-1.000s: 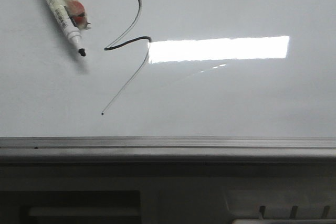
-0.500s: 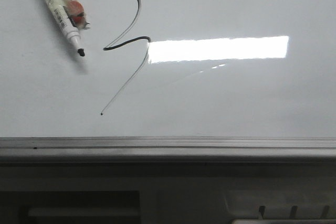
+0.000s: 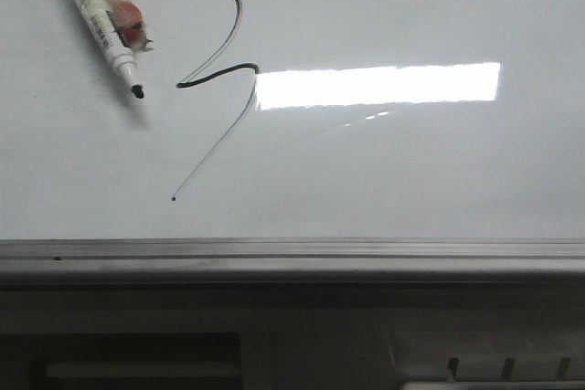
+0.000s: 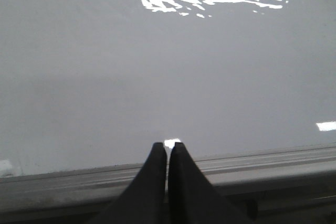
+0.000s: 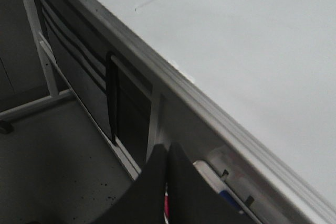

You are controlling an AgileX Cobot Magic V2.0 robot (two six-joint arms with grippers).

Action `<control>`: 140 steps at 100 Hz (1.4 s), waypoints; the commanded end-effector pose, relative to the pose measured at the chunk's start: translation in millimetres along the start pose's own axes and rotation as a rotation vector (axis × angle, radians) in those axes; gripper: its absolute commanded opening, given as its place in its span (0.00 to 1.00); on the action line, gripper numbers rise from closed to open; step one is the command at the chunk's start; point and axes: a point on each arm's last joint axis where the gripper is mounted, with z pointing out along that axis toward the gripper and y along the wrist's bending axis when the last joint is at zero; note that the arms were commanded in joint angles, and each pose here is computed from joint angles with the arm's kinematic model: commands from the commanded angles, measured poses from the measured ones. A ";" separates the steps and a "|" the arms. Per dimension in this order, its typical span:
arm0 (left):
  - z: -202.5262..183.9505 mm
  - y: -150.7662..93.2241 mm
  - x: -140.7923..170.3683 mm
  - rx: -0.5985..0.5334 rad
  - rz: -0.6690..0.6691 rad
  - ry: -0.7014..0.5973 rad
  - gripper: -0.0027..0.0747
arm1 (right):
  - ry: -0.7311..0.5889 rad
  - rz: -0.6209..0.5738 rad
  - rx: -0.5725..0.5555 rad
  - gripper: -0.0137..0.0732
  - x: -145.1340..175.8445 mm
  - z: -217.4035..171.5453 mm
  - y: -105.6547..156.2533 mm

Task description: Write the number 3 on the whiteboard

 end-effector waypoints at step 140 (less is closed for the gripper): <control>-0.9 0.0 -3.7 0.000 -0.018 -0.081 0.01 | -0.026 0.440 0.889 0.09 61.6 -16.4 -32.7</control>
